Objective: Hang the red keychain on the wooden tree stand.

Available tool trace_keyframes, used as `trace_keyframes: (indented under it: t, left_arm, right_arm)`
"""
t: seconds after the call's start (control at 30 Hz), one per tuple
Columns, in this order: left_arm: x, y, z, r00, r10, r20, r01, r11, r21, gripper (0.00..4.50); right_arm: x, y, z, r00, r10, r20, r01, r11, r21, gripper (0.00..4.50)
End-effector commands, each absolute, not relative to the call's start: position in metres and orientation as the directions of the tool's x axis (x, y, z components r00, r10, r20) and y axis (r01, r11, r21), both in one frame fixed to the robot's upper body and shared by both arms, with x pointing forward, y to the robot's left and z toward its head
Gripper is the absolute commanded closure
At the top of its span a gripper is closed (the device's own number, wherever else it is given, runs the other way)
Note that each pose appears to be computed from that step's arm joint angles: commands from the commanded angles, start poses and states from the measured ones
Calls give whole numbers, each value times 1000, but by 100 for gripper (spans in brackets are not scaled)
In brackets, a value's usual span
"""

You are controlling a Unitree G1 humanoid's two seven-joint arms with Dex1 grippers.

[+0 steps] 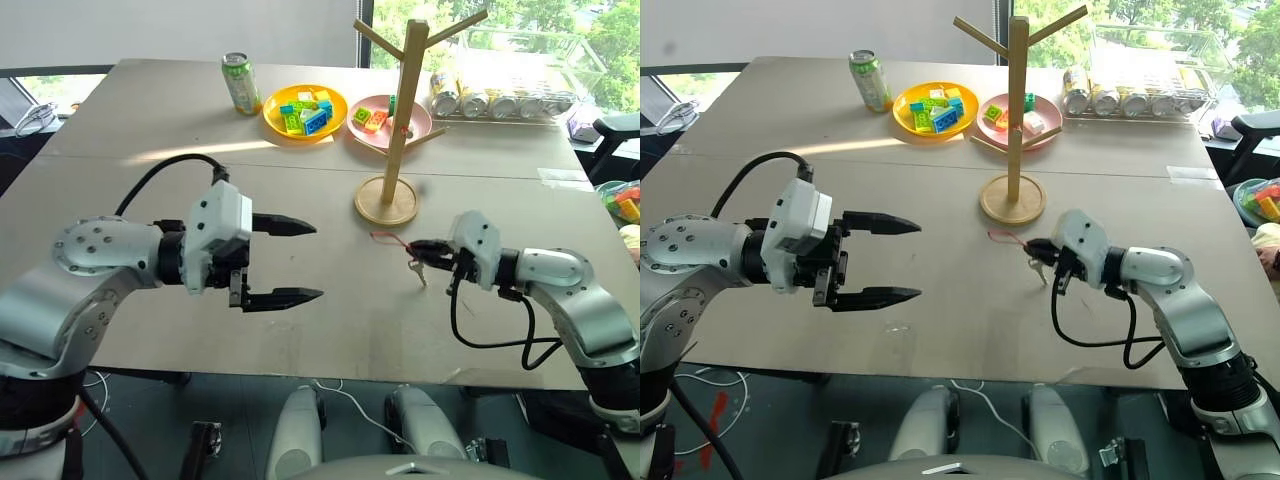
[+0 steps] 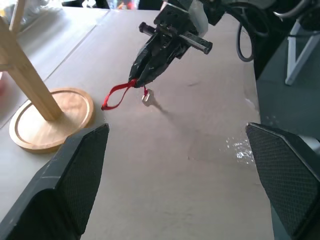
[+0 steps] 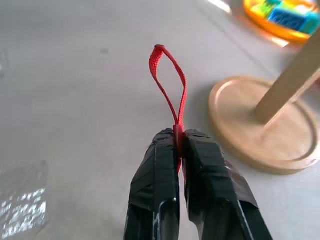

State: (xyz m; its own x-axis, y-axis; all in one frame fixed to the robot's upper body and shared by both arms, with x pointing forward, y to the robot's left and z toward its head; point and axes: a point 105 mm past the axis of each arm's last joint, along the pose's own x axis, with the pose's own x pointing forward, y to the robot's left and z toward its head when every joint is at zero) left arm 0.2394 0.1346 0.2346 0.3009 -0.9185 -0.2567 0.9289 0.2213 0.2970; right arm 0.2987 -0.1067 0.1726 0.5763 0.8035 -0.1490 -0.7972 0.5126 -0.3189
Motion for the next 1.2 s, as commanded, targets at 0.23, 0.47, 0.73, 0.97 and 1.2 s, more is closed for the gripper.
trace_keyframes:
  t: [0.23,0.47,0.73,0.97,1.2]
  left_arm:
    - [264,142,292,490,-871,27,809,466,358,0]
    - [274,138,303,516,-848,118,775,522,357,0]
    - [276,136,301,509,-852,122,778,516,360,0]
    - [277,137,302,507,-852,129,778,517,358,0]
    - [277,135,303,500,-856,132,780,512,361,0]
  right_arm:
    - [303,-104,243,704,688,179,-584,703,-404,444]
    - [313,-104,268,704,647,294,-482,739,-471,444]
    - [326,-109,262,730,621,286,-451,752,-480,444]
    - [323,-114,260,717,626,307,-462,756,-463,444]
    - [308,-114,260,671,663,332,-497,734,-463,444]
